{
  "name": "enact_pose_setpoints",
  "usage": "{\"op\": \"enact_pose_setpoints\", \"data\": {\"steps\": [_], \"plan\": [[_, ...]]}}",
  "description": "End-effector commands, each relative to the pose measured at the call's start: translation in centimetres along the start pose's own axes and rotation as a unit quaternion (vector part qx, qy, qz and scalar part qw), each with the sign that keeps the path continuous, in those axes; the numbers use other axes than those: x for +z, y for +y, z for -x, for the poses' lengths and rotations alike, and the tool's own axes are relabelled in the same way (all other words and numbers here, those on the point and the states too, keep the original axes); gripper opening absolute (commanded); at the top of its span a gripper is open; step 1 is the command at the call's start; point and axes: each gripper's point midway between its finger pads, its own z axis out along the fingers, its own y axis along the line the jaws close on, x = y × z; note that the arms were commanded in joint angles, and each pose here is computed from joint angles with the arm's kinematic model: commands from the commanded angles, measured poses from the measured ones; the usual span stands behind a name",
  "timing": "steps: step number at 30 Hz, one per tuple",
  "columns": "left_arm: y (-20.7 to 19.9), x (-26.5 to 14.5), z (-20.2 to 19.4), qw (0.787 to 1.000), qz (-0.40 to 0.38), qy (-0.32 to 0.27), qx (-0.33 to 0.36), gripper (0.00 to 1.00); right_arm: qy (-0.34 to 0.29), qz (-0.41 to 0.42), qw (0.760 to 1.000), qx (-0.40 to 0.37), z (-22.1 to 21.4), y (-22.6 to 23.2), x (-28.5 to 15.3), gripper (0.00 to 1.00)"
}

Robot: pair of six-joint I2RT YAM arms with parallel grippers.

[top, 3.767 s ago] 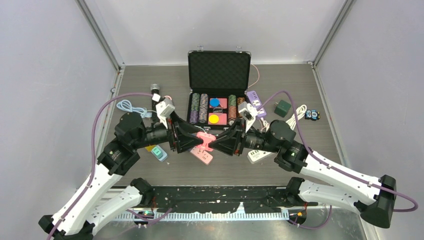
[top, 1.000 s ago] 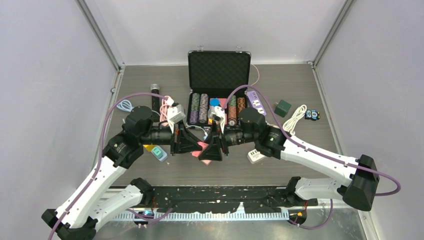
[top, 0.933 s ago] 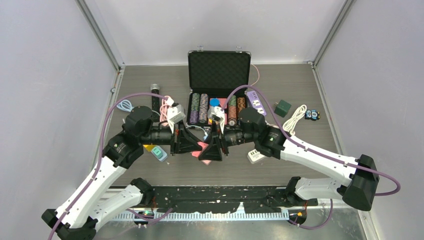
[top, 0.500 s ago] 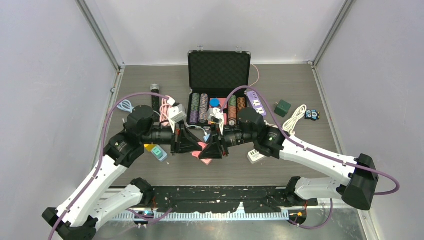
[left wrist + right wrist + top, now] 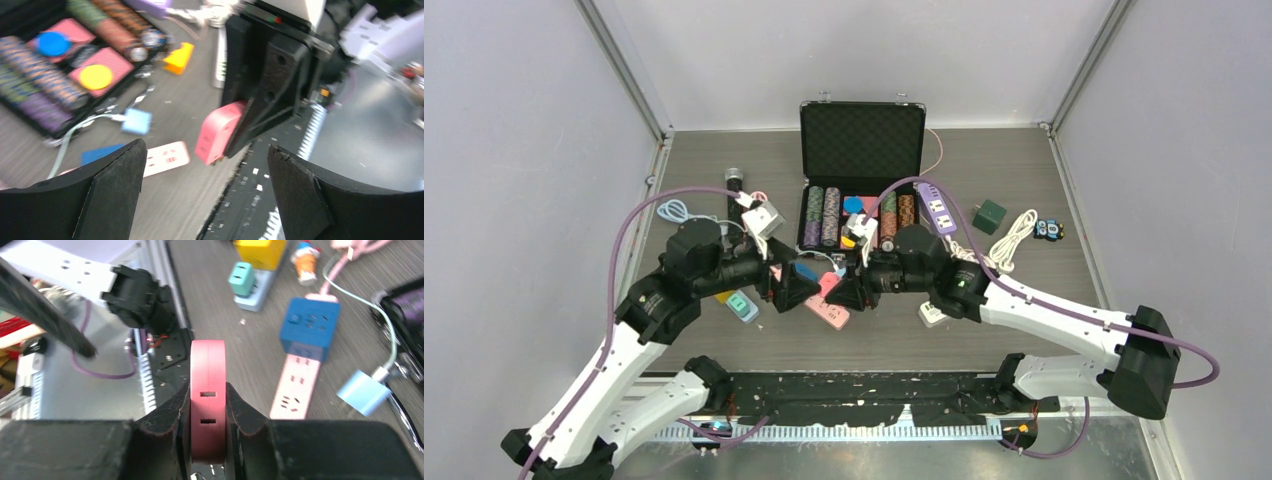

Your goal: Insert the plug

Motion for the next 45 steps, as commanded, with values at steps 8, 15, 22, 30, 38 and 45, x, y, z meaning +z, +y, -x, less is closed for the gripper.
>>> {"op": "enact_pose_setpoints", "data": {"steps": [8, 15, 22, 30, 38, 45], "plan": [[12.1, -4.6, -1.0, 0.924, 0.374, -0.05, -0.062, 0.89, 0.026, -0.232, 0.972, -0.008, -4.8, -8.3, 3.8, 0.05], [12.9, -5.0, -1.5, 0.915, 0.396, -0.052, -0.062, 0.9, 0.064, -0.264, 0.962, -0.017, -8.1, -9.7, 5.4, 0.05], [13.1, -4.8, -1.6, 0.913, 0.399, -0.049, -0.061, 0.9, 0.083, -0.269, 0.959, -0.022, -9.5, -10.3, 6.0, 0.05], [13.3, -4.6, -1.6, 0.913, 0.401, -0.044, -0.061, 0.91, 0.129, -0.261, 0.957, -0.016, -11.2, -10.2, 6.4, 0.05], [13.3, -4.2, -1.8, 0.915, 0.397, -0.03, -0.064, 0.91, 0.145, -0.255, 0.956, -0.023, -12.0, -10.2, 6.2, 0.05], [13.3, -4.1, -1.9, 0.916, 0.396, -0.026, -0.064, 0.92, 0.163, -0.252, 0.953, -0.035, -12.9, -10.1, 6.4, 0.05]]}}
